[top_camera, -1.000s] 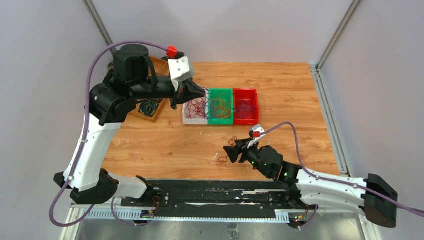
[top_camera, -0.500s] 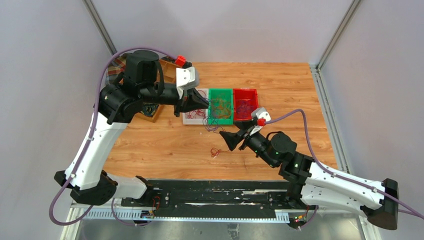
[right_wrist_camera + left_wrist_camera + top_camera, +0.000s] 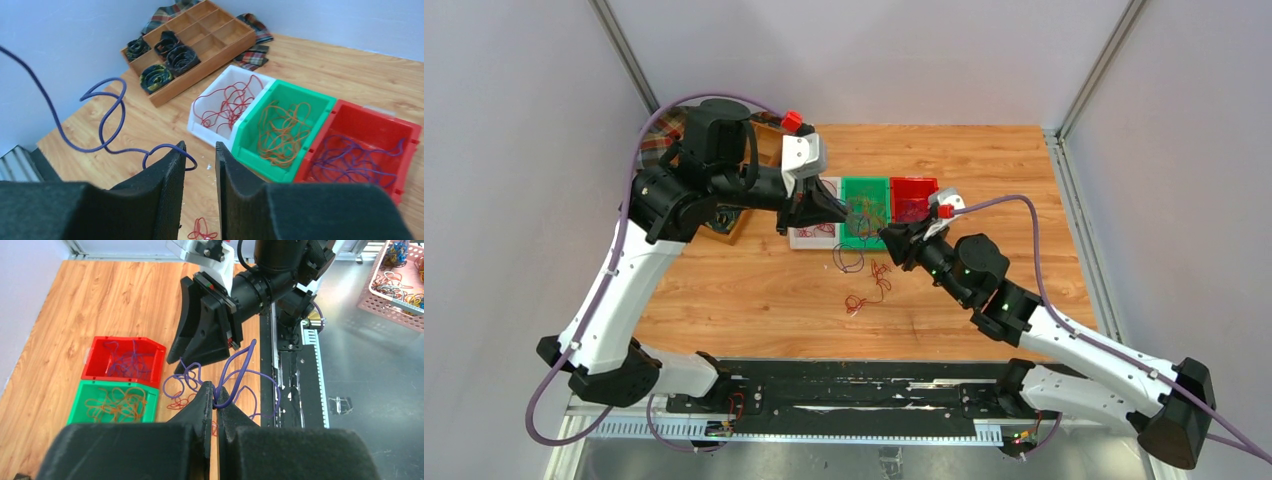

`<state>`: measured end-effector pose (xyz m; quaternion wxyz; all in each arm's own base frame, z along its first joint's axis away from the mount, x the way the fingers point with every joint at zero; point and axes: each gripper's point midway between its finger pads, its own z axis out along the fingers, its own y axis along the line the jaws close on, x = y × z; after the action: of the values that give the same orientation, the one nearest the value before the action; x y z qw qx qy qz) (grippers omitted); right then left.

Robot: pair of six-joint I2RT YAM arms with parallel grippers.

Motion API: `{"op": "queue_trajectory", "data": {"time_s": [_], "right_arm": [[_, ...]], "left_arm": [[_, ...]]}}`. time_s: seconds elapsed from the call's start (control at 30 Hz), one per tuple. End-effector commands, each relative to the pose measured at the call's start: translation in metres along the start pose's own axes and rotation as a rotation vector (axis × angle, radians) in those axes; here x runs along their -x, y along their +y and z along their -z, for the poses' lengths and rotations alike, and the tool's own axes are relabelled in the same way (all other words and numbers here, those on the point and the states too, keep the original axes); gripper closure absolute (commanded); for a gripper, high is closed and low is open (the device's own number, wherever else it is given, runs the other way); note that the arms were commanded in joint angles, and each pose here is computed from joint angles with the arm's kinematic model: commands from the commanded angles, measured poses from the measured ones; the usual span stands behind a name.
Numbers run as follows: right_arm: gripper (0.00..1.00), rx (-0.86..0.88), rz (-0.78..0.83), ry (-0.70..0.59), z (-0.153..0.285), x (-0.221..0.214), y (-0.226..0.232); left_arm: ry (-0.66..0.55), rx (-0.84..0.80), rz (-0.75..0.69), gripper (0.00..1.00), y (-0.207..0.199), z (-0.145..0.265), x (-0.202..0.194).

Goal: Untangle the cables
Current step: Place the cable in the bin.

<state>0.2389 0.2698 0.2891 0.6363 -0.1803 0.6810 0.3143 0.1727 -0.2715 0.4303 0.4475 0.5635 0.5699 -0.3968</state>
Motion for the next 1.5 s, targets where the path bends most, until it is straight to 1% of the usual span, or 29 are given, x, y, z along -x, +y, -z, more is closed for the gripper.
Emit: {"op": "queue_trajectory", "data": {"time_s": [0.0, 0.1, 0.2, 0.23, 0.3, 0.33, 0.47, 0.53, 0.6, 0.63, 0.73, 0.83, 0.97, 1.27, 1.47], "right_arm": [[0.75, -0.089, -0.021, -0.053, 0.005, 0.012, -0.024], [0.83, -0.228, -0.028, -0.049, 0.014, 0.005, -0.057], [0.83, -0.356, -0.069, -0.061, 0.026, 0.002, -0.088], [0.79, -0.362, -0.078, -0.066, 0.028, 0.002, -0.092], [0.59, -0.367, -0.089, -0.067, 0.031, 0.003, -0.097], [0.52, -0.37, -0.089, -0.061, 0.032, 0.003, -0.099], [0.38, -0.433, -0.089, -0.017, 0.042, -0.006, -0.113], [0.31, -0.541, -0.084, 0.007, 0.056, -0.015, -0.13], [0.3, -0.693, -0.084, 0.047, 0.078, -0.026, -0.152], [0.3, -0.728, -0.079, 0.056, 0.085, -0.03, -0.157], [0.3, -0.774, -0.088, 0.053, 0.1, -0.036, -0.164], [0.29, -0.829, -0.102, 0.039, 0.114, -0.036, -0.171], [0.29, -0.837, -0.105, 0.038, 0.119, -0.036, -0.172], [0.3, -0.845, -0.094, 0.049, 0.12, -0.036, -0.173], [0.31, -0.84, -0.09, 0.056, 0.119, -0.037, -0.172]], "left_arm": [[-0.024, -0.036, -0.001, 1.0, -0.005, -0.003, 0.008], [-0.022, -0.042, 0.001, 1.0, -0.001, -0.006, 0.009], [-0.006, -0.04, -0.002, 1.0, 0.008, -0.014, 0.005], [0.006, -0.033, -0.002, 1.0, 0.014, -0.019, 0.002], [0.04, -0.005, -0.009, 1.0, 0.029, -0.032, -0.004], [0.065, 0.016, -0.008, 1.0, 0.039, -0.041, -0.009], [0.144, 0.068, 0.027, 1.0, 0.085, -0.08, -0.029], [0.177, 0.103, 0.045, 1.0, 0.11, -0.097, -0.04], [0.203, 0.137, 0.05, 1.0, 0.132, -0.112, -0.049], [0.215, 0.151, 0.048, 1.0, 0.142, -0.12, -0.054], [0.237, 0.185, 0.043, 1.0, 0.168, -0.141, -0.066], [0.267, 0.226, 0.049, 1.0, 0.192, -0.159, -0.087], [0.274, 0.295, 0.034, 1.0, 0.219, -0.179, -0.111], [0.269, 0.321, 0.053, 1.0, 0.236, -0.219, -0.157], [0.246, 0.323, 0.041, 1.0, 0.243, -0.243, -0.168]]}}
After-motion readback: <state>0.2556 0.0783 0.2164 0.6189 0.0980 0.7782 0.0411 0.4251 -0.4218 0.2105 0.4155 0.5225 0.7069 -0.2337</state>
